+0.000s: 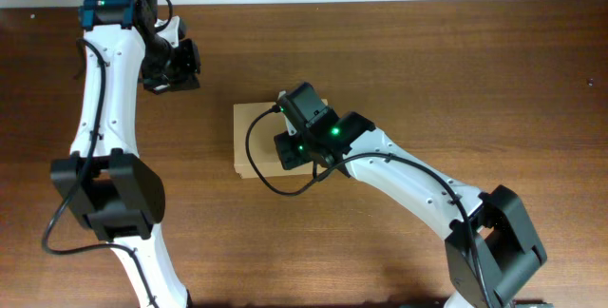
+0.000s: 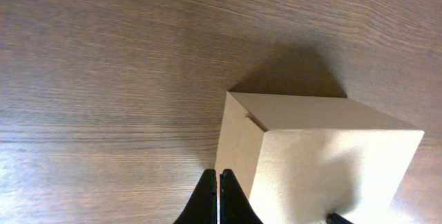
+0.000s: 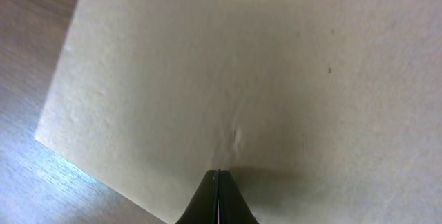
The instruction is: Pack container
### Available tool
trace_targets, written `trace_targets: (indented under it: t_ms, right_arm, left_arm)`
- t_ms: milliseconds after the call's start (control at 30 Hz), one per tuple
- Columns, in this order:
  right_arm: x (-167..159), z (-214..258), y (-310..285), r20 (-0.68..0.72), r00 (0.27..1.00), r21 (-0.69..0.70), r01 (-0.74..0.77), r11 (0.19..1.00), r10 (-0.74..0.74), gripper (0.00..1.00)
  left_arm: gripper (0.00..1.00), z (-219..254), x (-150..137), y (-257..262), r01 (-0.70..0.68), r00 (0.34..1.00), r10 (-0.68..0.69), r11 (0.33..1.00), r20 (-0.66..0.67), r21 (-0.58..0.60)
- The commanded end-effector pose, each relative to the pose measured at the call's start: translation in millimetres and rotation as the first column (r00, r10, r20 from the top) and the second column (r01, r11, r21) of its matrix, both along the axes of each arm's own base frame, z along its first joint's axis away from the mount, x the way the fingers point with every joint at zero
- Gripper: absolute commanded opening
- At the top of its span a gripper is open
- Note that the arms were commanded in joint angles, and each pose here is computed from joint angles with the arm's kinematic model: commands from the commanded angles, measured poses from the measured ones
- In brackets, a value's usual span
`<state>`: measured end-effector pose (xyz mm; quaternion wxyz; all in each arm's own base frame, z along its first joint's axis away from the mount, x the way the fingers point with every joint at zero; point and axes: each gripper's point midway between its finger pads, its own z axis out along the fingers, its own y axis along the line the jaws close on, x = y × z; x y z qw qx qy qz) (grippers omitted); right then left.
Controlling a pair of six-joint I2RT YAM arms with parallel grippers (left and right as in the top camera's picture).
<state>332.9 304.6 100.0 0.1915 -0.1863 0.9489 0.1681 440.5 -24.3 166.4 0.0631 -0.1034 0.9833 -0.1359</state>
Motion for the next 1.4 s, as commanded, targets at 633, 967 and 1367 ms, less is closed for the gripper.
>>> trace_targets:
  t_ms: [633, 967, 1367]
  right_arm:
    - [-2, 126, 11, 0.145, 0.987, 0.126, -0.081, 0.989, 0.063, 0.99]
    - [-13, 189, -8, 0.304, 0.942, 0.081, -0.176, 0.981, 0.144, 0.99]
    - [-111, 261, -129, 0.452, 0.881, -0.052, -0.132, 0.99, 0.142, 0.99]
  left_arm:
    - [1.0, 105, -46, 5, -0.019, 0.981, 0.009, 0.998, 0.195, 0.053]
    - [1.0, 159, -96, -7, 0.006, 0.958, -0.006, 1.0, 0.287, 0.001]
    - [1.0, 250, -221, -6, 0.063, 0.779, -0.137, 0.988, 0.611, 0.14]
